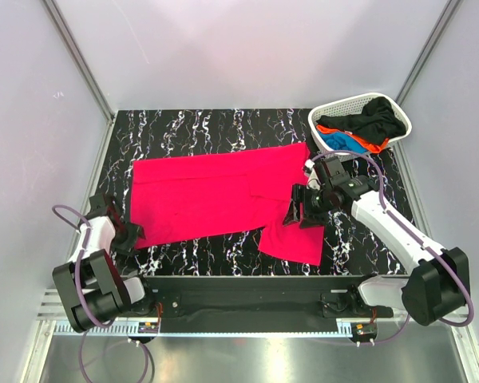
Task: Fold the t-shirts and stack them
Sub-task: Fold the tshirt
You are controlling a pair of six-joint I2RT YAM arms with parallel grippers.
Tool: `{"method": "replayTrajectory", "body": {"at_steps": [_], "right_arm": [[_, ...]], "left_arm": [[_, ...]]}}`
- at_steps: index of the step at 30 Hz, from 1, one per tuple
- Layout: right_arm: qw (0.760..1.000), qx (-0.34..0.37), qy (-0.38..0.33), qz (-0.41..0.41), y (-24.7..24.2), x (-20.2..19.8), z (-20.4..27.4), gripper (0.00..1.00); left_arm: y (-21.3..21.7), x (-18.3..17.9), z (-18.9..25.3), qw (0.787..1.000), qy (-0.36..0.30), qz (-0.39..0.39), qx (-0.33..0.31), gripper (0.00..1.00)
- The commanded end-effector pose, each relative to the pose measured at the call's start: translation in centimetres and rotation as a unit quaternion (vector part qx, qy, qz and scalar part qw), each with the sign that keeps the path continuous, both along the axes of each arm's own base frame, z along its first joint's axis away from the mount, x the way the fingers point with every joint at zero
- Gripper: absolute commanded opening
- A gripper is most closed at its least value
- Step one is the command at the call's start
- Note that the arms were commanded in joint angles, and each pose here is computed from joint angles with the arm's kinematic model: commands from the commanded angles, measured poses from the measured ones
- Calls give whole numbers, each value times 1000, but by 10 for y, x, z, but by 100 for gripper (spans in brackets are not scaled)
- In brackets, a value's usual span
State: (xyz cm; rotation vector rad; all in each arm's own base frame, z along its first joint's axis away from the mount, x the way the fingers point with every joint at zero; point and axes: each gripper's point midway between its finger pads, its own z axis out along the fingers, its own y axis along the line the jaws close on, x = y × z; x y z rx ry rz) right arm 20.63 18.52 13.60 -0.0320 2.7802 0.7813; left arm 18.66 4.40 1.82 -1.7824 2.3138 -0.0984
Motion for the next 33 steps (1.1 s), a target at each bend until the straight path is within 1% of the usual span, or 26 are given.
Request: {"method": "replayTrajectory", "body": {"at_steps": [1, 6, 9, 10, 12, 13, 16, 20, 24, 28, 31, 33], "right_arm": [[999, 28, -14, 26, 8, -2, 10, 66], [1000, 16, -13, 21, 3, -3, 4, 66], [1000, 18, -4, 13, 1, -2, 3, 66], [1000, 19, -1, 12, 0, -2, 2, 66], [1000, 26, 9, 1, -1, -1, 2, 66], [999, 29, 14, -3, -2, -1, 2, 66], [998, 39, 41, -32, -8, 3, -4, 66], [991, 29, 86, -94, -31, 5, -22, 65], [983, -16, 117, -143, -60, -3, -47, 61], [975, -43, 134, -174, -73, -4, -61, 59], [967, -51, 152, -197, -78, -2, -69, 60], [961, -69, 153, -222, -91, 4, -75, 59]], "left_arm": [[6, 11, -2, 1000, -19, 18, 2, 50], [7, 3, -5, 999, -15, 38, 5, 49], [9, 3, -7, 999, -15, 29, 8, 45], [9, 4, -8, 1000, -14, 20, 10, 40], [10, 3, -10, 1000, -6, 4, 11, 37], [11, 3, -10, 1000, -3, 3, 11, 31], [13, 5, -8, 1000, -8, -7, 16, 23], [17, 8, -1, 999, -21, -36, 31, 3], [18, 8, 2, 997, -28, -53, 40, 0], [16, 13, 10, 997, -50, -52, 41, 0], [11, 12, 8, 998, -50, -38, 25, 0], [9, 14, 7, 998, -52, -38, 16, 0]]}}
